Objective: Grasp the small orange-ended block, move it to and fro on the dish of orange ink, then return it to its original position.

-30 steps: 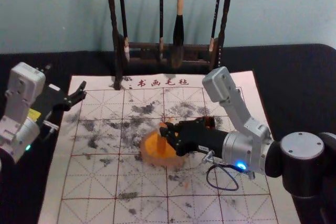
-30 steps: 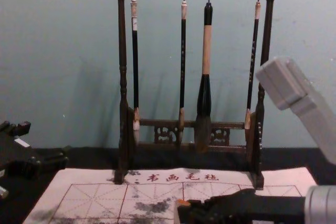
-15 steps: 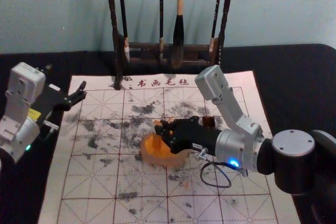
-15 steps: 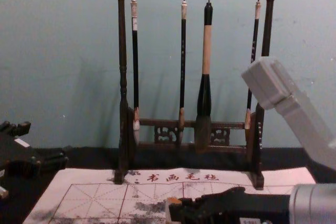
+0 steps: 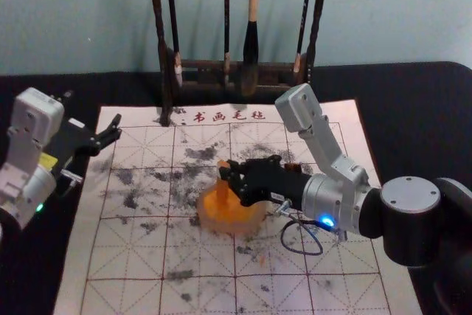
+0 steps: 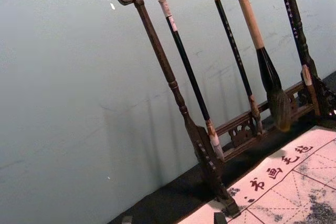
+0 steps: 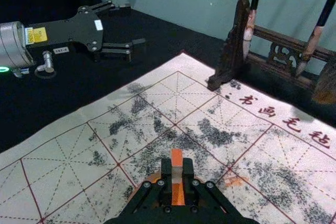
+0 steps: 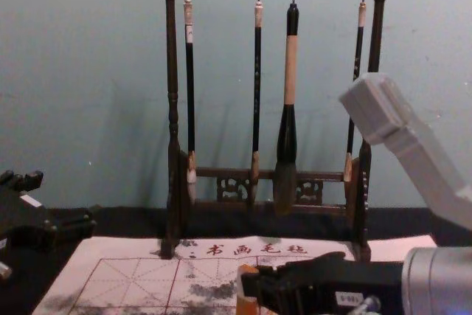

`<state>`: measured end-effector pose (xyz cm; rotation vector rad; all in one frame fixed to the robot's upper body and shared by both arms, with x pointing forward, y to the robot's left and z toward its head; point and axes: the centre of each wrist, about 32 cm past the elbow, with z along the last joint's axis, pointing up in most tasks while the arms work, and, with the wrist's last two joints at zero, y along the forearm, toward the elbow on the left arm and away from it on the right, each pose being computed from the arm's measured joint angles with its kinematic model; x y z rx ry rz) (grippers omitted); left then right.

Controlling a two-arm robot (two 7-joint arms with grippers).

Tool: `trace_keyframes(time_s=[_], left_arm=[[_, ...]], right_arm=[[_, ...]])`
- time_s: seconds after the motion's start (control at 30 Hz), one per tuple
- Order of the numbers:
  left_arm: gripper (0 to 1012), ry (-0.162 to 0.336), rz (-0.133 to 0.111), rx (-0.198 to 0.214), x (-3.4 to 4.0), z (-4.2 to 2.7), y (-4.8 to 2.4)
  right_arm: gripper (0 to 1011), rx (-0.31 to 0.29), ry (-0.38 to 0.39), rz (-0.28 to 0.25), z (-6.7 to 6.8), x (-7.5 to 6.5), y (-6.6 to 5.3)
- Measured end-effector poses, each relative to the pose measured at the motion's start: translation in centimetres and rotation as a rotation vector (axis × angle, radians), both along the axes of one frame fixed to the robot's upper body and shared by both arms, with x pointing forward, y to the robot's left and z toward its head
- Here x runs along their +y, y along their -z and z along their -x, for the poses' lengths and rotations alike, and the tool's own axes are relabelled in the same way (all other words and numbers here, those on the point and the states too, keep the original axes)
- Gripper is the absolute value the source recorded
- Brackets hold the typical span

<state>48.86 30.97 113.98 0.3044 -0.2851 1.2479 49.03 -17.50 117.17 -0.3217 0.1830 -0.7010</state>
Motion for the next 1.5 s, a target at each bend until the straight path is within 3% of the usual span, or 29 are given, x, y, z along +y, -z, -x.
trace_keyframes(time_s=[0.93,1.2,1.5], left_arm=[[1001,0.000,0.000,0.000,0.00,0.00,0.00],[1001,0.000,0.000,0.000,0.00,0.00,0.00],[1001,0.000,0.000,0.000,0.00,0.00,0.00]], right_arm=[[108,-0.012,0.021,-0.009,0.1,-0.8,-0.4],[108,-0.080,0.052,-0.052,0.9,-2.1,-2.3],[108,-0.173,0.154,-0.098,2.5,-4.7,-4.5]])
